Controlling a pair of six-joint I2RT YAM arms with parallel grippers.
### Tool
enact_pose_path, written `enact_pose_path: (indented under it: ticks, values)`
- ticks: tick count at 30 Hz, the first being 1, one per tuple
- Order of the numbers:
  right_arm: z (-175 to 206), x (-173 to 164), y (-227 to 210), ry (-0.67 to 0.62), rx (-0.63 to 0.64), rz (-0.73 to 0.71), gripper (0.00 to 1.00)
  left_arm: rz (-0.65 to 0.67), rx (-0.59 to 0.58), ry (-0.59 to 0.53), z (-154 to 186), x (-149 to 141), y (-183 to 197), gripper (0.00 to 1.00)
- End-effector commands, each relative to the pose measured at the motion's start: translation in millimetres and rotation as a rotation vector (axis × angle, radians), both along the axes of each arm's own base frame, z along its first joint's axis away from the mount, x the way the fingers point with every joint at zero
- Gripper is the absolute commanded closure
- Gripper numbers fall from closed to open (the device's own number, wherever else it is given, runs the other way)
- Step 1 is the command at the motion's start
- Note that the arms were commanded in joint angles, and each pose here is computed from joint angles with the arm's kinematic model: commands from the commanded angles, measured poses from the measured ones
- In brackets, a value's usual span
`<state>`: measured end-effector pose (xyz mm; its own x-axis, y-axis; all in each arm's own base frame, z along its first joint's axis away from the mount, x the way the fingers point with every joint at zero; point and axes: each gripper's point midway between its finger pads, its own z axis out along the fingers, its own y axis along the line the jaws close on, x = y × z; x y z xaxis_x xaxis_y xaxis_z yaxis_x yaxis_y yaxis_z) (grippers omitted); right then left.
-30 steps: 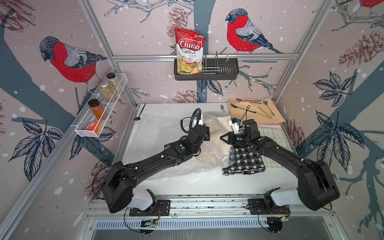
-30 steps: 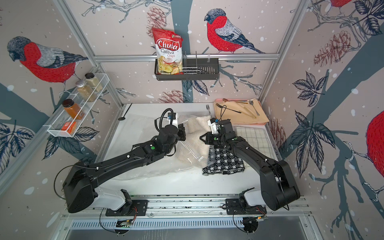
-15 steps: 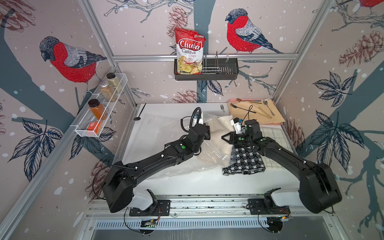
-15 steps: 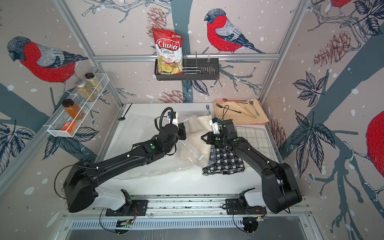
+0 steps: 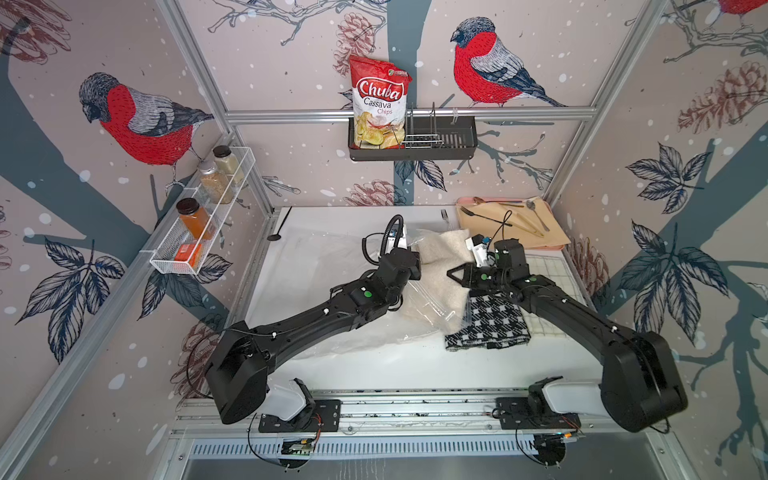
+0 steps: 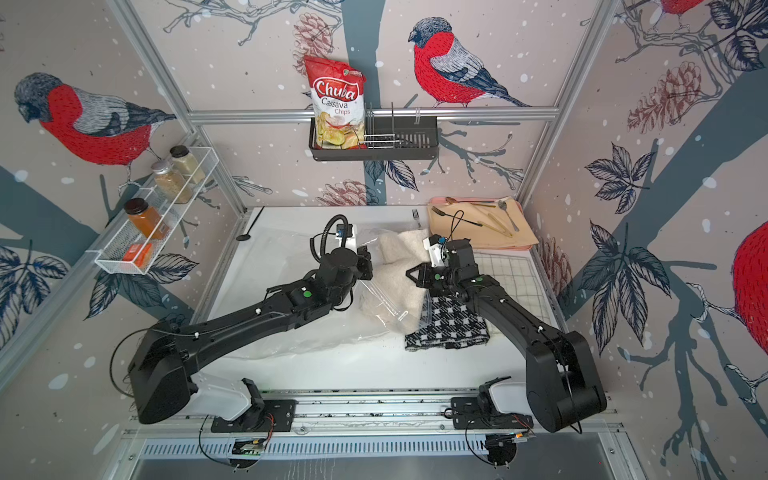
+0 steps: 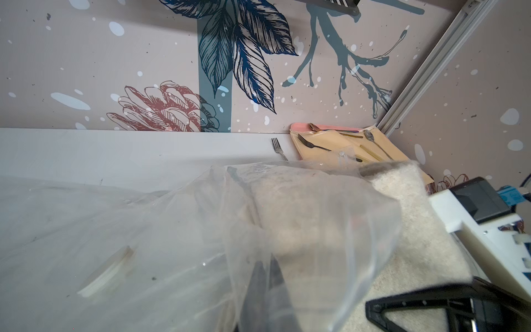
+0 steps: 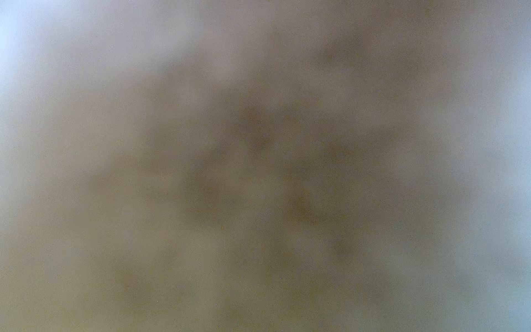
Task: Take the scarf out of the vacuum bag
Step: Take out the scarf from the vacuum bag.
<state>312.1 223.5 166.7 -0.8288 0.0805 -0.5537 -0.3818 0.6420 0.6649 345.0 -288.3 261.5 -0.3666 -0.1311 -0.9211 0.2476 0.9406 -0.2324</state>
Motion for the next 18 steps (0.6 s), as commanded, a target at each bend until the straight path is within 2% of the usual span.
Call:
enact_pose_path:
  ticks: [1,18]
  values:
    - [4.5,4.0,-2.4,-0.033,-0.004,-0.008,1.00,0.020,-0.019,-0.009,5.2,2.3,0.9,1.00]
    - [13.7,7.1,-12.3,-0.040,0.048,-0.028,1.00,0.024,-0.020,-0.011,6.1,1.1,3.2,1.00]
